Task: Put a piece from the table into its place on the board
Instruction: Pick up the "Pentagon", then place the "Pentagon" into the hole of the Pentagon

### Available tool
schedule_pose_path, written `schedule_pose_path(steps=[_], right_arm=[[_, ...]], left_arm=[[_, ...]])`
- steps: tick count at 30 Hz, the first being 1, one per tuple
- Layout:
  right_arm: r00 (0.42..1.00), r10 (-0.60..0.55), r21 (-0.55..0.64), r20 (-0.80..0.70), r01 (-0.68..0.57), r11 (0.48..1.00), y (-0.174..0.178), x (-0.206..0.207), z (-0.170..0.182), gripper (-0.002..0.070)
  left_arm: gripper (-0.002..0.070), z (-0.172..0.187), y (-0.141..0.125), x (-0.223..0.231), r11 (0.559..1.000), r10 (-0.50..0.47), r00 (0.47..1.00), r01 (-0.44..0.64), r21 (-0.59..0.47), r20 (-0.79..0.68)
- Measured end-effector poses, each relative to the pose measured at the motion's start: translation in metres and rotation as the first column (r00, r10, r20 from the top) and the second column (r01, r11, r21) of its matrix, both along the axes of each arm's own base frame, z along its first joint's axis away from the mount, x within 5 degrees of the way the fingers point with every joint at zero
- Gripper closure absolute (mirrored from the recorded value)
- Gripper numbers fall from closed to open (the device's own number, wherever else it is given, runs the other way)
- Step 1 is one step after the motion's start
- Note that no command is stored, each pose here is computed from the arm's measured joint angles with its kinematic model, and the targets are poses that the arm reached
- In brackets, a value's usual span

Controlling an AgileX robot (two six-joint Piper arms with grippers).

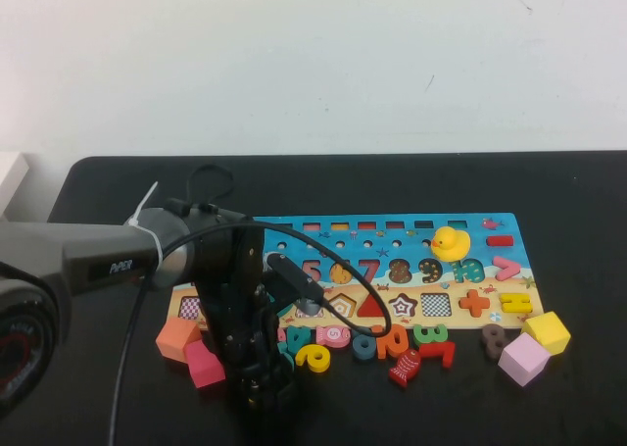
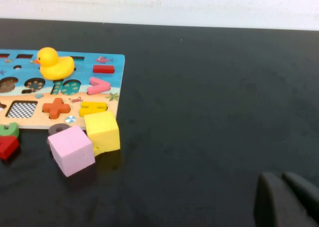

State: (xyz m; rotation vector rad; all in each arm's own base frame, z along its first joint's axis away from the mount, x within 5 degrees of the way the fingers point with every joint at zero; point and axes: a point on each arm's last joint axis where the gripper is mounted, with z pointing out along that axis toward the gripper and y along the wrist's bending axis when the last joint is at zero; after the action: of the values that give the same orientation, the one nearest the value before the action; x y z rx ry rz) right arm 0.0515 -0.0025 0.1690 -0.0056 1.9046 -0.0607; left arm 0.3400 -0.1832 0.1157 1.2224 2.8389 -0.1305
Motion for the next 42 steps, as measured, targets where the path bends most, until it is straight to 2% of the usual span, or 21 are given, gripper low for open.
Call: schedule_pose_path(steps=[5, 8, 10, 11, 20, 30, 42], right_arm=[[1.0, 0.0, 0.0, 0.0, 0.0, 1.0, 0.0, 0.0, 0.0, 0.0657], [1.0, 0.0, 0.0, 0.0, 0.0, 1.0, 0.0, 0.0, 0.0, 0.0657], [1.0, 0.0, 0.0, 0.0, 0.0, 1.0, 0.0, 0.0, 0.0, 0.0657], [1.0, 0.0, 0.0, 0.0, 0.0, 1.0, 0.0, 0.0, 0.0, 0.0657], [1.0, 0.0, 0.0, 0.0, 0.0, 1.0, 0.0, 0.0, 0.0, 0.0657], [1.0, 0.0, 0.0, 0.0, 0.0, 1.0, 0.0, 0.0, 0.0, 0.0657], [1.0, 0.0, 0.0, 0.0, 0.0, 1.0, 0.0, 0.0, 0.0, 0.0657]], left_arm=[[0.0235, 0.0, -0.001, -0.001, 1.0, 0.011, 1.0, -0.011, -0.016, -0.008], [0.0291, 0.0, -0.001, -0.001, 1.0, 0.011, 1.0, -0.011, -0.016, -0.008], [0.0359, 0.0, -0.002, -0.001, 1.0, 0.01, 1.0, -0.01, -0.017, -0.008], [0.0366, 0.0, -0.002, -0.001, 1.0, 0.01, 1.0, -0.01, -0.017, -0.008], [0.0366, 0.003, -0.001, -0.003, 1.0, 0.01, 1.0, -0.01, -0.012, -0.028], [0.0366, 0.065, 0.001, -0.007, 0.997, 0.009, 0.995, -0.001, -0.079, 0.096], [0.0366, 0.112, -0.018, 0.028, 0.987, 0.0, 0.973, 0.036, -0.153, 0.232]])
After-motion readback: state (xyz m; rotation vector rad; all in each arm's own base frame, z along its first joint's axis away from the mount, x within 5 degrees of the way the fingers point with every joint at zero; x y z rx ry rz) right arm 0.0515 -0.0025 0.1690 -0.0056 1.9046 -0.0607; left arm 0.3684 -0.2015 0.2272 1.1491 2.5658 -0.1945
